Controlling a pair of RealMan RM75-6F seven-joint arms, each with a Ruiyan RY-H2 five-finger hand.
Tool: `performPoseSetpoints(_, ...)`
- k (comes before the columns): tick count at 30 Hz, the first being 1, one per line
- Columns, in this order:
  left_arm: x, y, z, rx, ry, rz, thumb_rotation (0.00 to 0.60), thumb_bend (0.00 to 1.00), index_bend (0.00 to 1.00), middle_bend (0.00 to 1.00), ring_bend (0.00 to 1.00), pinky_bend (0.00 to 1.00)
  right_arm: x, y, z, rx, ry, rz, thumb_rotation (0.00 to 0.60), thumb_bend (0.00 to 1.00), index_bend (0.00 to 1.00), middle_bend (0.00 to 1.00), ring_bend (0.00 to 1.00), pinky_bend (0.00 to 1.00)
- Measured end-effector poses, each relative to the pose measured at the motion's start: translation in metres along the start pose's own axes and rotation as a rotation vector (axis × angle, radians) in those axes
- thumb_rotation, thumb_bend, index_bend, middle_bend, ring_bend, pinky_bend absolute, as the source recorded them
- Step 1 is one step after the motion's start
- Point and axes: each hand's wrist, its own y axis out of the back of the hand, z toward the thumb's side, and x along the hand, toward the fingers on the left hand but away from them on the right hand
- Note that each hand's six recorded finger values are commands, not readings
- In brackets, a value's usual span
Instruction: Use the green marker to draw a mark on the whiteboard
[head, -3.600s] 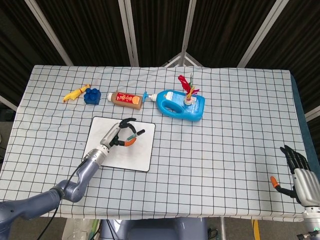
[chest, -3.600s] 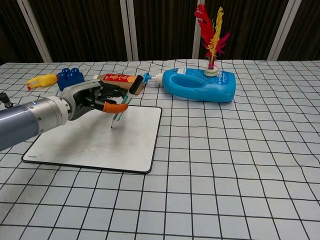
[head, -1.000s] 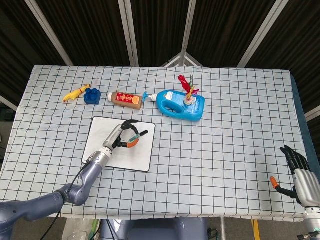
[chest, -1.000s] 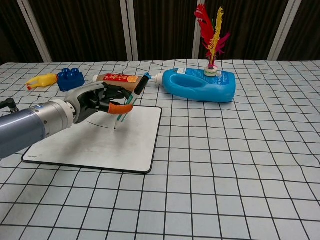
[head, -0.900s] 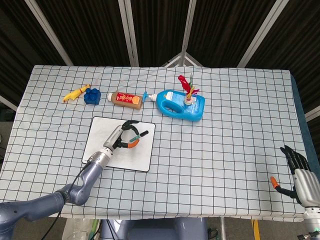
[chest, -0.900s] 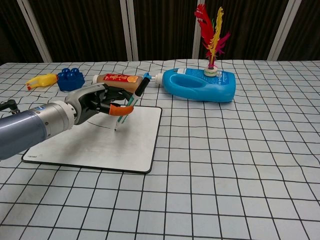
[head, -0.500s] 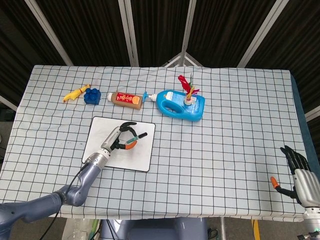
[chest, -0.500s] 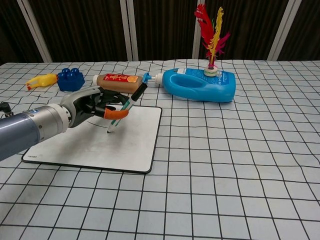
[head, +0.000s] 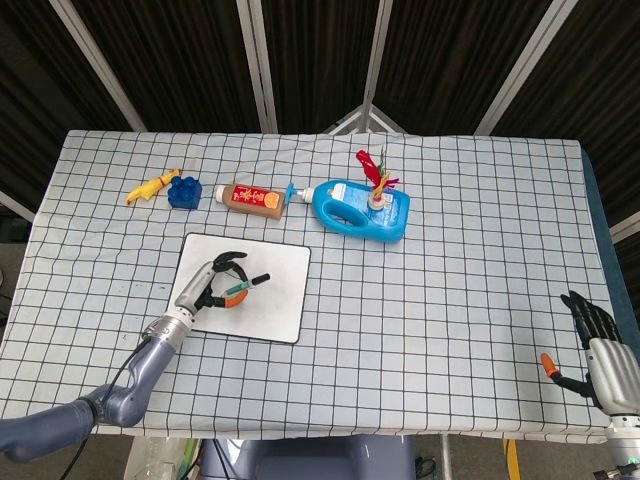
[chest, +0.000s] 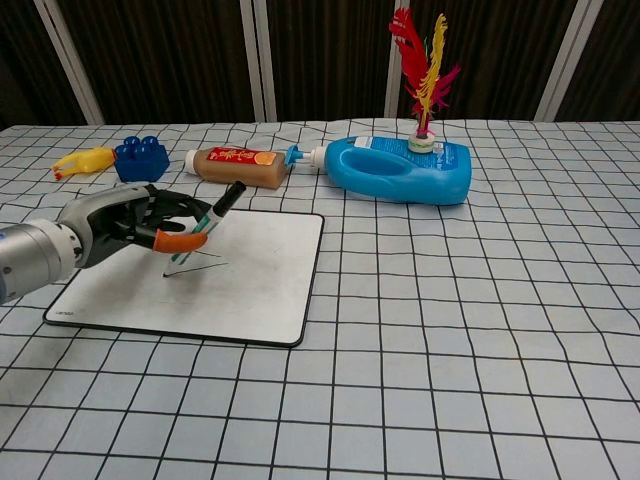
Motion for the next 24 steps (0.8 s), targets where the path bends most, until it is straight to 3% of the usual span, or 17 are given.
performPoseSetpoints(7, -0.027, 0.025, 0.005, -0.03, -0.025, 0.042, 0.6, 0.54, 0.68, 0.13, 0.0, 0.0, 0.0, -0.001, 0.001, -0.001, -0.003, 0.002, 0.6, 0.35, 0.0, 0.0, 0.0, 0.0)
performPoseSetpoints(16, -0.044, 0.052, 0.044, -0.069, -0.125, 0.084, 0.6, 0.54, 0.68, 0.13, 0.0, 0.0, 0.0, -0.001, 0.0, 0.002, -0.008, 0.003, 0.6, 0.35, 0.0, 0.0, 0.0, 0.0)
performPoseSetpoints(20, -0.048, 0.058, 0.05, -0.023, -0.141, 0.094, 0.6, 0.54, 0.68, 0.13, 0.0, 0.0, 0.001, -0.001, 0.0, 0.001, -0.007, 0.004, 0.6, 0.35, 0.0, 0.0, 0.0, 0.0)
performPoseSetpoints(24, -0.052, 0.064, 0.051, 0.085, -0.143, 0.103, 0.6, 0.54, 0.68, 0.13, 0.0, 0.0, 0.001, -0.002, 0.0, 0.003, -0.005, 0.012, 0.6, 0.35, 0.0, 0.0, 0.0, 0.0)
